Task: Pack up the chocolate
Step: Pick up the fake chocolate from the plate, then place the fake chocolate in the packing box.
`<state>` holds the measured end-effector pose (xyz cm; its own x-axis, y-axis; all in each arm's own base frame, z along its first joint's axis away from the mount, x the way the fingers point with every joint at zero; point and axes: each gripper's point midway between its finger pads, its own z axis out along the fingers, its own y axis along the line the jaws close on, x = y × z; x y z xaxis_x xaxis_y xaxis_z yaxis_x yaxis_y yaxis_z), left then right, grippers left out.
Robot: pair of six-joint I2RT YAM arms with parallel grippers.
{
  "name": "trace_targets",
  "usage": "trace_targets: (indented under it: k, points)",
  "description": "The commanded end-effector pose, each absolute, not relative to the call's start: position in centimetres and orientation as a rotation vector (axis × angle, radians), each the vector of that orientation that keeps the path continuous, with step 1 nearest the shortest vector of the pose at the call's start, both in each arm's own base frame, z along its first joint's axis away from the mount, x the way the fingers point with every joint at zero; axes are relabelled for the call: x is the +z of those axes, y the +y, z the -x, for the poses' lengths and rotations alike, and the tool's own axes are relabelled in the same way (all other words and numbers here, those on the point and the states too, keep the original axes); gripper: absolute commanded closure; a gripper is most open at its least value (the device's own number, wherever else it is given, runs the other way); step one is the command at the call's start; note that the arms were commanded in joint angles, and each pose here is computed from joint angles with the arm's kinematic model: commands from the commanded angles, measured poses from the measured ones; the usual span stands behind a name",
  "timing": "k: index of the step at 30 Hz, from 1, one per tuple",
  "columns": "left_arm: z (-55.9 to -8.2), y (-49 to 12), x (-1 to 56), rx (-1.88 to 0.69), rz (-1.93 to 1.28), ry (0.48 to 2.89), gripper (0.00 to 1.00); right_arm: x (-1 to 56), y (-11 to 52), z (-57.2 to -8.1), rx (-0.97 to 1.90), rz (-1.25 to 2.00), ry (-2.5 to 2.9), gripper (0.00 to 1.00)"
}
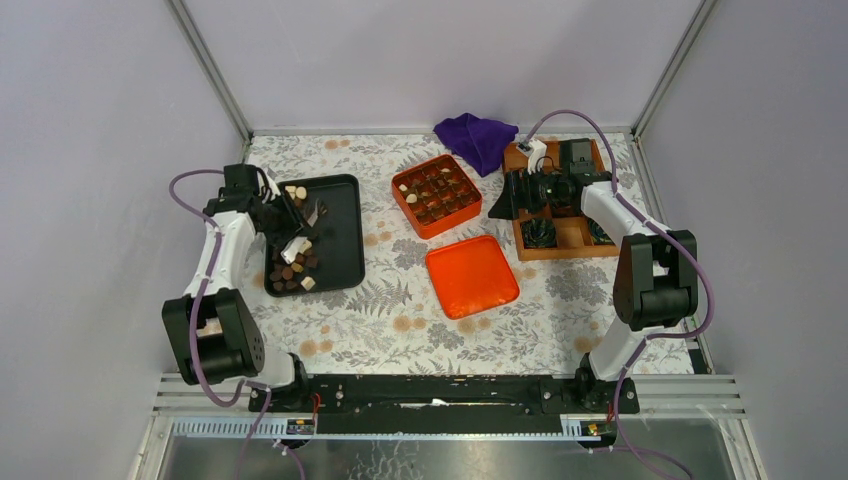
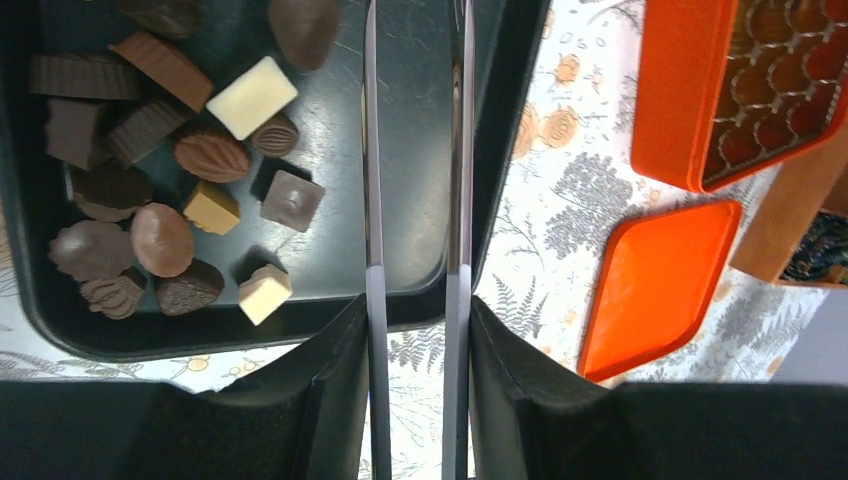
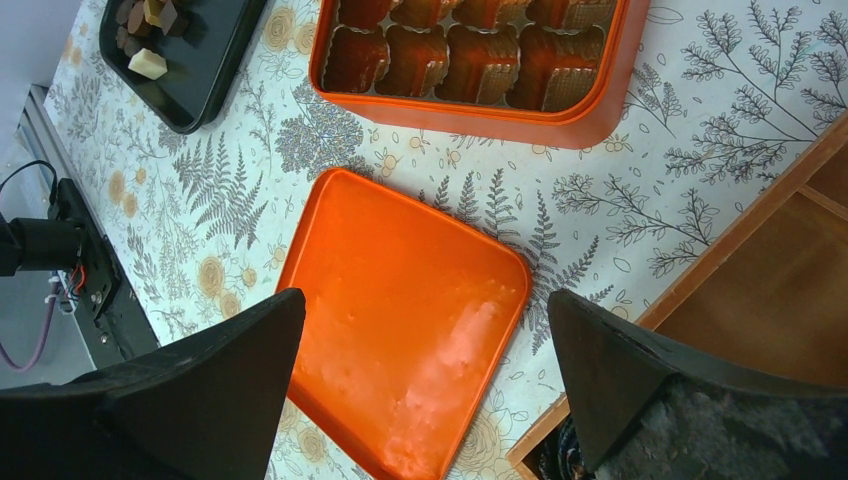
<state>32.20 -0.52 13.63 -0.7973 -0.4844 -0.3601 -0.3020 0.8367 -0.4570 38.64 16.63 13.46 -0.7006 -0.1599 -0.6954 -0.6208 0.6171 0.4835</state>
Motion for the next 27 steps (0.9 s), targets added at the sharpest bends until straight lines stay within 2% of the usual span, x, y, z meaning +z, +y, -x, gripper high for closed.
trace_targets:
  k: [1,15,22,27]
  points:
    - [-33.4,-2.8,16.3,-0.681,0.444,2.402,0.95,14.9,17.0,-39.4,1.005,0.644,2.174,0.00]
    - [-33.8,-13.6,20.0,-0.976,0.201,2.221,0.95,14.8,17.4,-39.0,1.046,0.657,2.165,0.00]
    - [-35.7,-20.9,20.9,-1.021,0.078,2.195,0.94,14.6,17.3,-39.0,1.048,0.660,2.171,0.00]
    - [-37.1,-25.2,20.3,-0.962,-0.025,2.234,0.94,14.7,17.2,-39.0,1.036,0.663,2.171,0.00]
